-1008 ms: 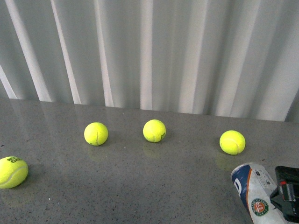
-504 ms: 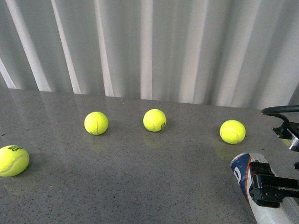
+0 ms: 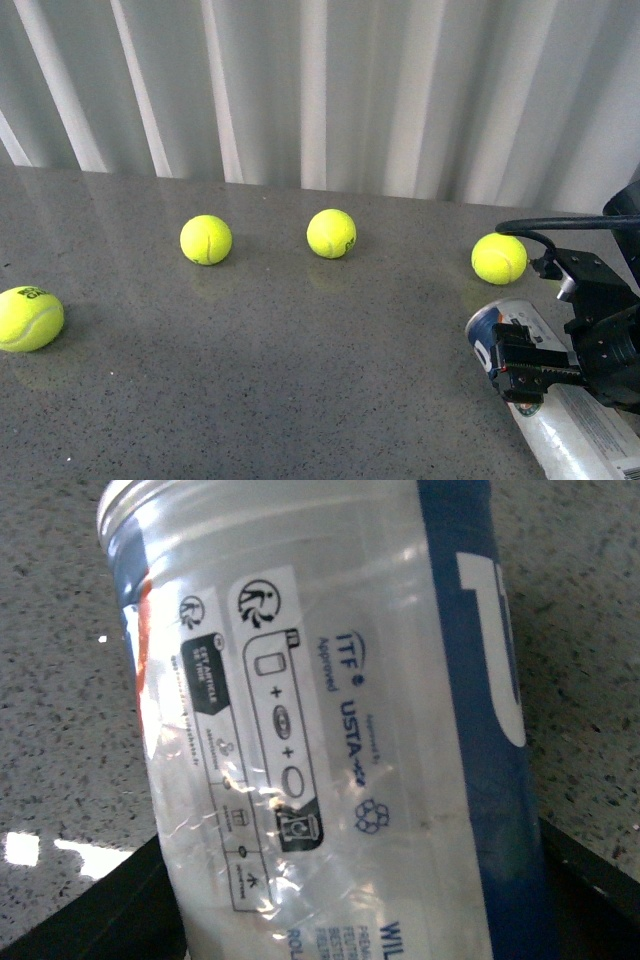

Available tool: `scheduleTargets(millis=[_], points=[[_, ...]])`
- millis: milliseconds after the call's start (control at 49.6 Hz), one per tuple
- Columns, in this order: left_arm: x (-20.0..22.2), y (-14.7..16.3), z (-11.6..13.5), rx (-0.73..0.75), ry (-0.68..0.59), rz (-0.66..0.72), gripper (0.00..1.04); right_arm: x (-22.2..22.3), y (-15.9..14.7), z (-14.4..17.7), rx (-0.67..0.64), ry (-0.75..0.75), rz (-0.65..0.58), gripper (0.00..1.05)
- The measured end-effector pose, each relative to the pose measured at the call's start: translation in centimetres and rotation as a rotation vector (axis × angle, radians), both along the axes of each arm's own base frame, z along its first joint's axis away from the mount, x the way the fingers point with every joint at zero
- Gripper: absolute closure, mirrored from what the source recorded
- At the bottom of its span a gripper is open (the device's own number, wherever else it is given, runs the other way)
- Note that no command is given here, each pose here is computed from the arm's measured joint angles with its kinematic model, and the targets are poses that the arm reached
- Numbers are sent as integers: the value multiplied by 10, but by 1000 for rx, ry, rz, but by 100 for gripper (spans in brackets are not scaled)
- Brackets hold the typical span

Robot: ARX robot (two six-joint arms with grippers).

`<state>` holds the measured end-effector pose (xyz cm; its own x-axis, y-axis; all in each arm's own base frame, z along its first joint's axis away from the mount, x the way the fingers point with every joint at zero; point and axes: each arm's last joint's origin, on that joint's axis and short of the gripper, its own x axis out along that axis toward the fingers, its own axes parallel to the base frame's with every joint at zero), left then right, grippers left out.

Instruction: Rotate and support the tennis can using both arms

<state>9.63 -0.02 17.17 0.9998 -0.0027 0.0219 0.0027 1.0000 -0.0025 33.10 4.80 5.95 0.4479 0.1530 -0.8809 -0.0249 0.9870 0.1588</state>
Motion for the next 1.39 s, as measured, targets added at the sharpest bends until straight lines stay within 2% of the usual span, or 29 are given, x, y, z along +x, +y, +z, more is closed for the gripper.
scheduleTargets(millis=[101,222,302,323,403,504,605,726,867,1109,1210,1391], points=[[0,0,0,0,0,0,7,0,7,4,-18,-36,81,33],[0,0,0,0,0,0,7,-1,25,27,-80,-208,294,49],[0,0,0,0,0,0,7,-2,42,55,-169,-385,501,61],[0,0,0,0,0,0,7,-3,48,64,-211,-447,586,65],[0,0,0,0,0,0,7,-3,66,78,-338,-577,820,73],[0,0,0,0,0,0,7,1,90,75,-443,-642,1135,81],[0,0,0,0,0,0,7,9,106,63,-517,-660,1279,85],[0,0,0,0,0,0,7,22,120,46,-578,-650,1378,88],[0,0,0,0,0,0,7,35,130,25,-610,-624,1436,91],[0,0,0,0,0,0,7,49,148,-7,-607,-637,1458,93],[0,0,0,0,0,0,7,49,155,-11,-611,-668,1452,93],[0,0,0,0,0,0,7,46,159,-16,-549,-678,1406,58]])
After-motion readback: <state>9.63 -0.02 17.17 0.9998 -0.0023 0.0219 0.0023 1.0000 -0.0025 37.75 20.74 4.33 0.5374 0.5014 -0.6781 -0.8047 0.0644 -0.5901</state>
